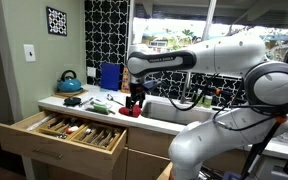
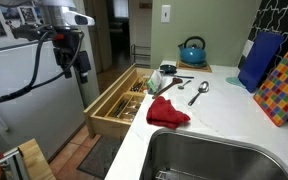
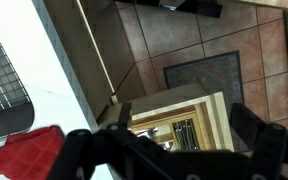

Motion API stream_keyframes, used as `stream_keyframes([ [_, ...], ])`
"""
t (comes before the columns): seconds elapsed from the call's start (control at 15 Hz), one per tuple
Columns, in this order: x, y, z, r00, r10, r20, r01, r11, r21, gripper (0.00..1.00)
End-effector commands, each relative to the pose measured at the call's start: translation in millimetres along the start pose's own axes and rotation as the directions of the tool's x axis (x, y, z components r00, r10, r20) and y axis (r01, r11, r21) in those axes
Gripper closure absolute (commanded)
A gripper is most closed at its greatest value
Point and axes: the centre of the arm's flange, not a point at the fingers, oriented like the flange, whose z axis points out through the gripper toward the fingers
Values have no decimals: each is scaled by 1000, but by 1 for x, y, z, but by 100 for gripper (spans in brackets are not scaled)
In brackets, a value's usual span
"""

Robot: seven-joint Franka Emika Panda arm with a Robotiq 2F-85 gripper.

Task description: Put the red towel inside the drawer

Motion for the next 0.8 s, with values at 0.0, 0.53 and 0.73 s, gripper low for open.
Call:
stream_keyframes([
  [0.0,0,0,0,1000,0,0,0,1000,0,0],
  [0.53,62,101,38,937,347,-36,-349,931,-108,0],
  [0.73,81,143,55,887,458,-62,-462,880,-113,0],
])
